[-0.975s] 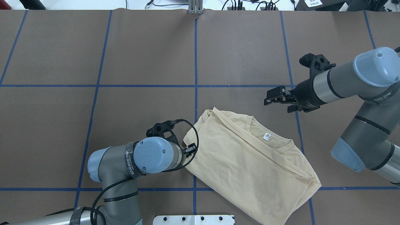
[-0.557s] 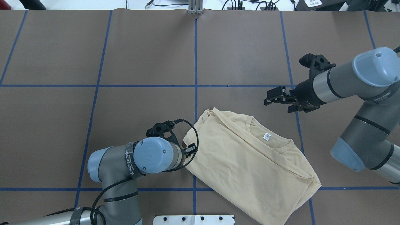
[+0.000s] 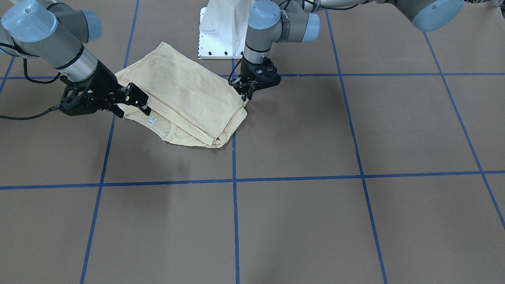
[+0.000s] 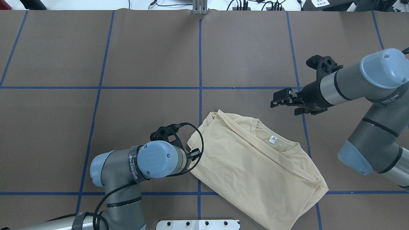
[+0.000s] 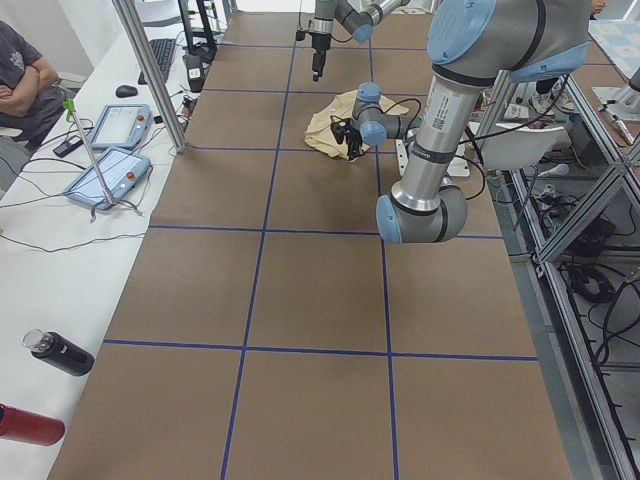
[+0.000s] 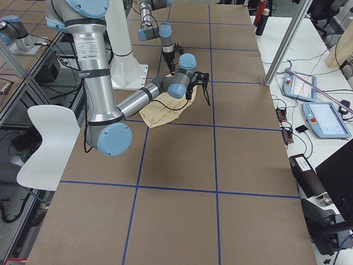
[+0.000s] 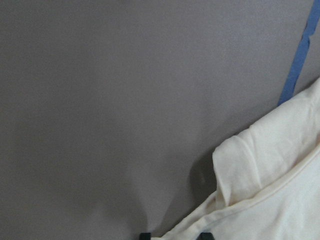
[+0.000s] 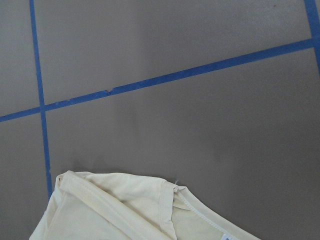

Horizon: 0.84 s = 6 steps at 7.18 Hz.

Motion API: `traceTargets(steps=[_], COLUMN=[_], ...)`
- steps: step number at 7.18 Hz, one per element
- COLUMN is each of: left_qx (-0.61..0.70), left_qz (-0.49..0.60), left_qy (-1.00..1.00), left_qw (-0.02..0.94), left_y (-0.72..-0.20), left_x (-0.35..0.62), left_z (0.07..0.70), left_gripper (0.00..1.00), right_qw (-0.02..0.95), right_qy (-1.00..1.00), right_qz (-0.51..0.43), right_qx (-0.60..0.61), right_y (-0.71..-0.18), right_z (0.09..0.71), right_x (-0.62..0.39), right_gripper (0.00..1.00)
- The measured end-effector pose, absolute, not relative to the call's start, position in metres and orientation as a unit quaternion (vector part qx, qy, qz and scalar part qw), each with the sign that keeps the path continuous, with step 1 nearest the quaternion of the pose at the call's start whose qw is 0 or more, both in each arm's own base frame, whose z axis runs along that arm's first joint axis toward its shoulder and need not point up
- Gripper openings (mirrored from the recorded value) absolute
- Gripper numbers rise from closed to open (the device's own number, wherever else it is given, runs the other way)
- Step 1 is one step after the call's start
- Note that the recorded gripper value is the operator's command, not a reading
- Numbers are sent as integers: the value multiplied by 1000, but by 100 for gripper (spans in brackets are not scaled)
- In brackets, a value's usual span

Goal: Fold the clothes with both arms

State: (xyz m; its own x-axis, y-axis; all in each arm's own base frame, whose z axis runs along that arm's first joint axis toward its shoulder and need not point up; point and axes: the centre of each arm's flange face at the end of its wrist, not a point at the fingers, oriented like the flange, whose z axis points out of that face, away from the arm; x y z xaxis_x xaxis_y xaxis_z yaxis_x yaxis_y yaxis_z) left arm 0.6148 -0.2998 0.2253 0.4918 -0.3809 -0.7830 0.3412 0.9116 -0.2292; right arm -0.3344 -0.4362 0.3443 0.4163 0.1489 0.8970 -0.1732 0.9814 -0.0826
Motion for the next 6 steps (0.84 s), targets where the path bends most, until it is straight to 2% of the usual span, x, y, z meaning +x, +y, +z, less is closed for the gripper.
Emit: traceTargets(steps=[4,6], left_qx=[-32,-27], left_qz=[-206,-218], left_qy=[459,454], left_qw=[864,863], left_y=[-297,-315], left_x=[612,604], left_z=[215,212], left_gripper=[0,0], right_qw=[843,842], right_qy=[-529,-530], right_qz=[98,98], right_qx=[11,10], right_y=[-439,-440], right_z=[348,348], right_x=[-334,-332], right_gripper=[100,100])
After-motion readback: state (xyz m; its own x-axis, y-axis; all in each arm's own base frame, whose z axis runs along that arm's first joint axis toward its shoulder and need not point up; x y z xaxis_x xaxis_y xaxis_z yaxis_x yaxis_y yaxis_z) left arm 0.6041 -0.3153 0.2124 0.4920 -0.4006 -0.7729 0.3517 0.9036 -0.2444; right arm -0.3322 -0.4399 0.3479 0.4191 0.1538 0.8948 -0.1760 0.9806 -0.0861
